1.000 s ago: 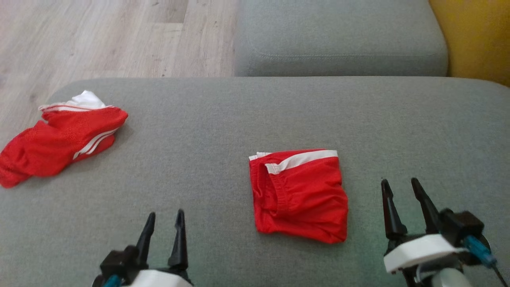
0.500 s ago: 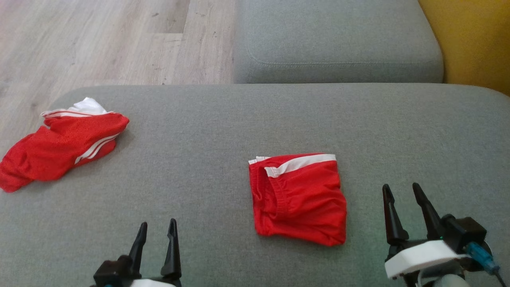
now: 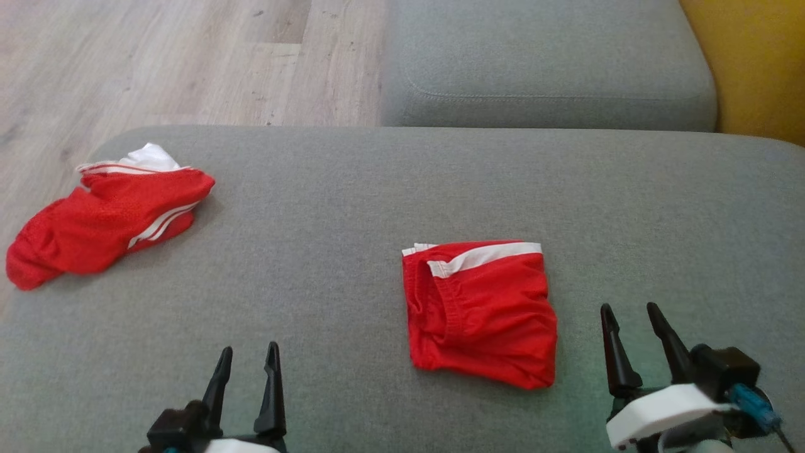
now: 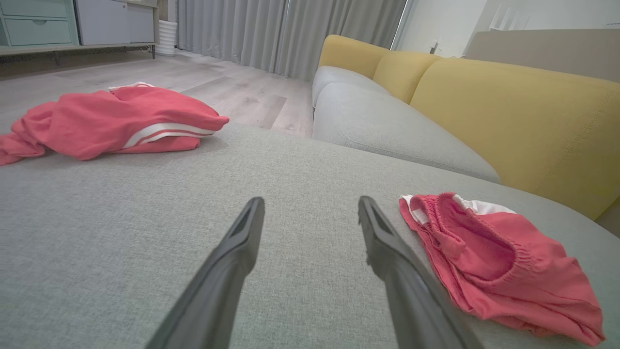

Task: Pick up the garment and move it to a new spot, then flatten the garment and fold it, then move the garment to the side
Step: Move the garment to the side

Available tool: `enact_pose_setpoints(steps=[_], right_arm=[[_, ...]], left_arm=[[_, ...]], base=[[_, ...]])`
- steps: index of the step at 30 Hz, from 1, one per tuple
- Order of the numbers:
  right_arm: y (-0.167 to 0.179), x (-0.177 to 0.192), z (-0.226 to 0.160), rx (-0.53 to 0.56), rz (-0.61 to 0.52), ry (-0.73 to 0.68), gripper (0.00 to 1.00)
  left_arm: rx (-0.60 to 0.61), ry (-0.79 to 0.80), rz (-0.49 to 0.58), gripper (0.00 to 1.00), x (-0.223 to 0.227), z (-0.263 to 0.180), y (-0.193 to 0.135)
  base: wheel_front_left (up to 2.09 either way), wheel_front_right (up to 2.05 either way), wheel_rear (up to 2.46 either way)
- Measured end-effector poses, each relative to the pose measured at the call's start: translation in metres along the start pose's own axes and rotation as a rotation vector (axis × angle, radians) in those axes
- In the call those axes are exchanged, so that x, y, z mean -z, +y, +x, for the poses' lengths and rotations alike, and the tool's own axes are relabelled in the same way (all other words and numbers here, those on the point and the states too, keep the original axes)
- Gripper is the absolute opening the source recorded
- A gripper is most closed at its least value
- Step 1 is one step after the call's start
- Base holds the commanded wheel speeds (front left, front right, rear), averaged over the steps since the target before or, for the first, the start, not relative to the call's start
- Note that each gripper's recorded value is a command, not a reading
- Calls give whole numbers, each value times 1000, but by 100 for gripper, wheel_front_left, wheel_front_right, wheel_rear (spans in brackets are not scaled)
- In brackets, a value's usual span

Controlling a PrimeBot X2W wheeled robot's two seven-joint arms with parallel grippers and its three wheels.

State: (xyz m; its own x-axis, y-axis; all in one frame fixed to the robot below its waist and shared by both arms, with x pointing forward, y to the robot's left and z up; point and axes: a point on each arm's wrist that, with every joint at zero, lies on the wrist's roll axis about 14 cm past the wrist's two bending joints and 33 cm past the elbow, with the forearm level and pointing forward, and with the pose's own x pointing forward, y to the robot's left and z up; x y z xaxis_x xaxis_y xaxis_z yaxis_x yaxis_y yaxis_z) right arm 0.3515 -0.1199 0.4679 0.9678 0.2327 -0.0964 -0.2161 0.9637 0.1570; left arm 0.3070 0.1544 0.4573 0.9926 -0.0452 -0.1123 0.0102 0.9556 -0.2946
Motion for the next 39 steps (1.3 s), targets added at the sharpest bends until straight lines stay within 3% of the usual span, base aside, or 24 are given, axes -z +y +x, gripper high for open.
enact_pose_setpoints(steps=[5,12,19,25,28,29,30,32,33,39], right_arm=[[0,4,11,-7,-21,55,100],[9,-12,58,-41,-56,129,100],[12,55,67,-57,-65,429,100],[20,94,77,-84,-56,582,100],[29,98,86,-113,-47,593,78],[31,97,89,-120,-46,593,65],[33,97,92,-127,-44,591,45],[35,96,93,-135,-39,592,26],[35,96,93,-134,-34,592,2],[21,88,96,-99,-20,542,0]], left_arm=[[-11,-7,3,100,-2,-1,3],[-43,-23,-3,100,-8,0,11],[-112,2,-18,100,-1,-4,27],[-149,16,-34,100,2,4,35],[-162,34,-37,100,7,6,38],[-164,40,-37,100,9,6,38],[-162,47,-34,100,11,8,38],[-142,52,-25,100,12,12,34],[-132,51,-20,100,11,16,32],[-66,52,-7,100,11,35,17]], base=[[0,0,0],[0,0,0],[0,0,0],[0,0,0],[0,0,0],[0,0,0],[0,0,0],[0,0,0],[0,0,0],[0,0,0]])
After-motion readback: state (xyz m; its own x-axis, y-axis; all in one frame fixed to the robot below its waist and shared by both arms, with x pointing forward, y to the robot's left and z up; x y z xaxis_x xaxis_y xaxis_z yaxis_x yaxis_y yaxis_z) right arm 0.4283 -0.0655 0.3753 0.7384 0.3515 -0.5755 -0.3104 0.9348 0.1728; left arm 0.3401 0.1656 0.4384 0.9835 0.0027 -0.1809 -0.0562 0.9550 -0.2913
